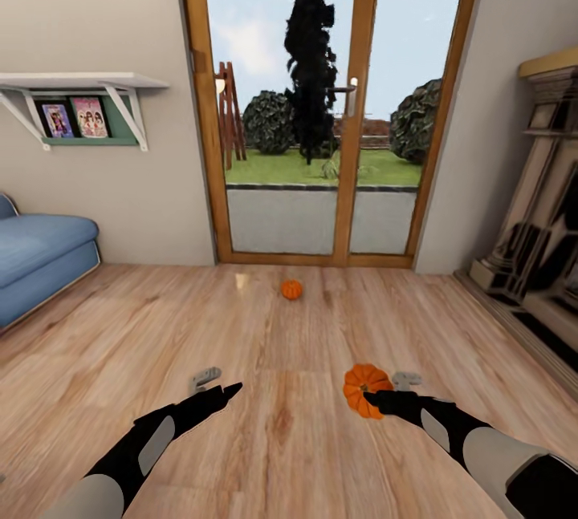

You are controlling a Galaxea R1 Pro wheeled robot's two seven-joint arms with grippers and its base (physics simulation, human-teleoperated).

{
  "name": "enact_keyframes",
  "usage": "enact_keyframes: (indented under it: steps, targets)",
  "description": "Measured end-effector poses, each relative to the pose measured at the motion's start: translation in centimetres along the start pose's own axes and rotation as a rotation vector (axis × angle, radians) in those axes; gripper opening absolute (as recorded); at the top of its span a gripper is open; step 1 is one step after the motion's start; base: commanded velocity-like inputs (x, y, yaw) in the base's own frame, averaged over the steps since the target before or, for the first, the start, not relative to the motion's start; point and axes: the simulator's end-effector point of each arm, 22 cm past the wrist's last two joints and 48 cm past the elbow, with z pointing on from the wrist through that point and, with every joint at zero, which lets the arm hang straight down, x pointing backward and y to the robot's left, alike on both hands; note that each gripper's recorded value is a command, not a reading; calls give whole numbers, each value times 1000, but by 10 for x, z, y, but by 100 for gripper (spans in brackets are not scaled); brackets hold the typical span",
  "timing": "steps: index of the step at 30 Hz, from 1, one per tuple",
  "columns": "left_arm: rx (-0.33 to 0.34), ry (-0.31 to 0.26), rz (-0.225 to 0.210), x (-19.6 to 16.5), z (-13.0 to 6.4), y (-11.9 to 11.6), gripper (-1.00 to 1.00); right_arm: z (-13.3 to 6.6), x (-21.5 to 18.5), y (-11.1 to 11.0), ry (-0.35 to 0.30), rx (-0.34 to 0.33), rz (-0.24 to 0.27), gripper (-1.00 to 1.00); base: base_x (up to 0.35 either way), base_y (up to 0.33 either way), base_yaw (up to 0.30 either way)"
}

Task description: Place each of the two pumpkins and all three candles from the living room inside a cabinet in the living room (use any cabinet), then make sure every cabinet is closed, and position the cauldron so it is next to a table in the living room.

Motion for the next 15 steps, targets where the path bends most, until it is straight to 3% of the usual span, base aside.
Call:
enact_keyframes:
  steps: [15]
  targets:
    - [-1,-1,0,0,0,-1,100,0,0,0,0,1,-1,-100,327,103,2]
